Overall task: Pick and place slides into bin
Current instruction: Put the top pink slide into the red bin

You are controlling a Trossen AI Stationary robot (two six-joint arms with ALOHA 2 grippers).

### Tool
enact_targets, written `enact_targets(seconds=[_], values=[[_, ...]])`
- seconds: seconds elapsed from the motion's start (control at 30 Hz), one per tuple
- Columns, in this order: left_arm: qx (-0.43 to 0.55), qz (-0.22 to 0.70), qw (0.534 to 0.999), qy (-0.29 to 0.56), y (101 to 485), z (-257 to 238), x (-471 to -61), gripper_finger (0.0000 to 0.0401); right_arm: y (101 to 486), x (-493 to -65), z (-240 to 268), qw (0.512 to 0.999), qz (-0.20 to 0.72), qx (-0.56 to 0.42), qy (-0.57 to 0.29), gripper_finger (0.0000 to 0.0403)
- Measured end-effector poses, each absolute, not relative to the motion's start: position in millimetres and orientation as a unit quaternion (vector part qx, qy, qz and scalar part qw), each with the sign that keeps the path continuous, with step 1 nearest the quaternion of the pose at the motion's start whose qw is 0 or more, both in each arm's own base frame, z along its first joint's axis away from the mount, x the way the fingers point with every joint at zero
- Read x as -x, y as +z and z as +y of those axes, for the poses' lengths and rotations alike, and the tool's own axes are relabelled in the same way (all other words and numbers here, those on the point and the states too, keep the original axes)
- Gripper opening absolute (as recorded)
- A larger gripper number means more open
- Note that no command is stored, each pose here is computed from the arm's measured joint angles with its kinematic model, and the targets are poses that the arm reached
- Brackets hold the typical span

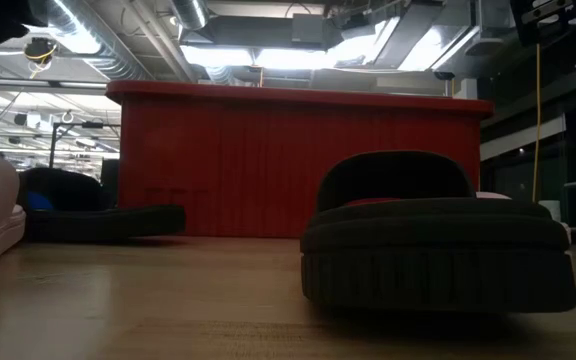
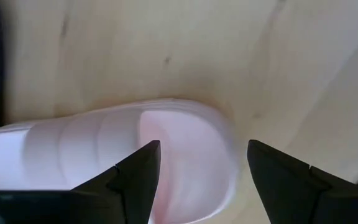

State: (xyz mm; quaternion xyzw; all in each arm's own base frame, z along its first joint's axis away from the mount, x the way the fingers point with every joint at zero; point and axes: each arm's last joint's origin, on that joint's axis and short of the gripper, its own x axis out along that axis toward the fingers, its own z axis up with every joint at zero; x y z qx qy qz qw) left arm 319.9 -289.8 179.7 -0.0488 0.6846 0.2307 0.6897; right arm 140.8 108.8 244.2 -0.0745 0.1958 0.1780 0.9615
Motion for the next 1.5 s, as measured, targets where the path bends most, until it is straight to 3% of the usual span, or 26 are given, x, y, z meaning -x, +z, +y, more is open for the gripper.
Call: enact_targets(seconds=[0.2,0.73,1.2,1.33,1.5], values=[[0.067,0.672,0.704,0.220,178.4,-301.9,-315.1,0.0235,244.2,-140.8,108.8,0.961,0.196,0.074,0.178,0.0005],[0.041,0.681,0.679,0.272,148.9,-295.7,-297.3,0.0235,244.2,-140.8,108.7,0.962,0.196,0.074,0.178,0.0005],[0.049,0.666,0.688,0.285,147.3,-295.6,-298.0,0.0231,244.3,-140.8,108.7,0.962,0.196,0.074,0.178,0.0005],[0.055,0.660,0.691,0.291,147.3,-295.5,-298.7,0.0187,244.3,-140.8,108.7,0.962,0.196,0.074,0.178,0.0005],[0.053,0.660,0.691,0.289,147.8,-297.2,-296.9,0.0061,244.2,-140.8,108.7,0.962,0.196,0.073,0.178,0.0005]])
